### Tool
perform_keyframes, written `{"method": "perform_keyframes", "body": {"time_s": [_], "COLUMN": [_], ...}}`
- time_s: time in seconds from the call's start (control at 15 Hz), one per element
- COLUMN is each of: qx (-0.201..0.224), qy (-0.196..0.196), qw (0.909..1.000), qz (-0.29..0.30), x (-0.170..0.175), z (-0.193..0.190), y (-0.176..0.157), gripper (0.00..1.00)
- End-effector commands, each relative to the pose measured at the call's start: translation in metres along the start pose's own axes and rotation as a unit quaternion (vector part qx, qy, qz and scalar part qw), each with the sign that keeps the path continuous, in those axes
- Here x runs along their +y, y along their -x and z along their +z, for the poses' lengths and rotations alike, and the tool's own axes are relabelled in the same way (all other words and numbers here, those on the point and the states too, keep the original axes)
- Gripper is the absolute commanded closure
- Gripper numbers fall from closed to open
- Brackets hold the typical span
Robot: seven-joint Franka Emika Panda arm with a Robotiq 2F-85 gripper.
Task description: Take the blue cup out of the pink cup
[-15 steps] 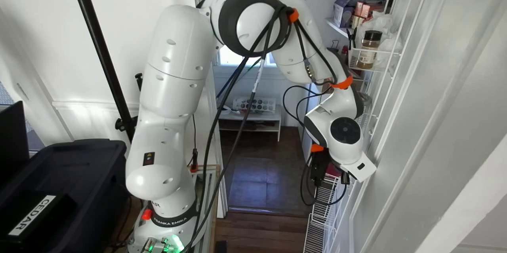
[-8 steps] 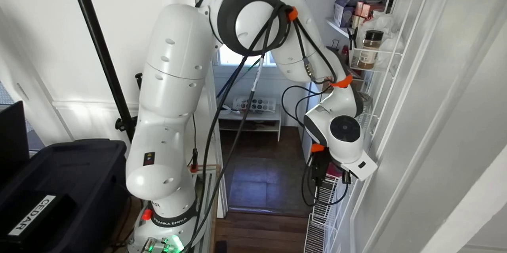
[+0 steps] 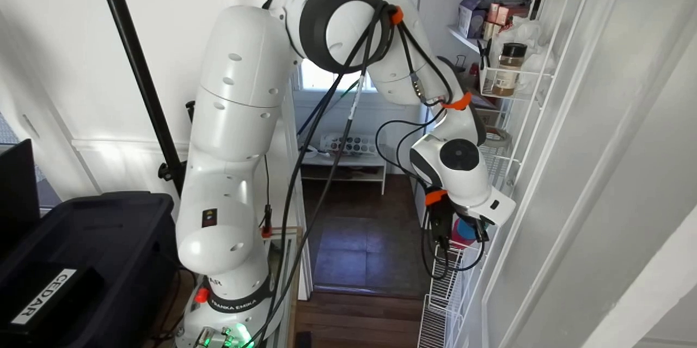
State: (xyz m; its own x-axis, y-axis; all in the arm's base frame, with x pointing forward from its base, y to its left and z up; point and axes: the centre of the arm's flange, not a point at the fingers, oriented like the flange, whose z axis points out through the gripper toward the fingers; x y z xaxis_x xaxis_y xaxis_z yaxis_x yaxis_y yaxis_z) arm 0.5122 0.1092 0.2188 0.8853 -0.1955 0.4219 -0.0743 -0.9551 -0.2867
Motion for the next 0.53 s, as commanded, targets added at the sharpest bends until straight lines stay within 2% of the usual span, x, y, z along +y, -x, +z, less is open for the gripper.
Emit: {"method": "perform_keyframes", "body": {"time_s": [0.0,0.13,0.47], "qx": [0.044,0.055,0.063], "qy": [-0.014,-0.039,-0.052], "qw": [0.9988,0.9976,0.9966], "qz": [-0.018,-0.019,-0.013], "x": [-0.008,-0.017,-0.019], "z": [-0.009,-0.011,-0.015], "y": [0.005,0.000,0.001], "gripper": [0.99,0.99,0.99]}}
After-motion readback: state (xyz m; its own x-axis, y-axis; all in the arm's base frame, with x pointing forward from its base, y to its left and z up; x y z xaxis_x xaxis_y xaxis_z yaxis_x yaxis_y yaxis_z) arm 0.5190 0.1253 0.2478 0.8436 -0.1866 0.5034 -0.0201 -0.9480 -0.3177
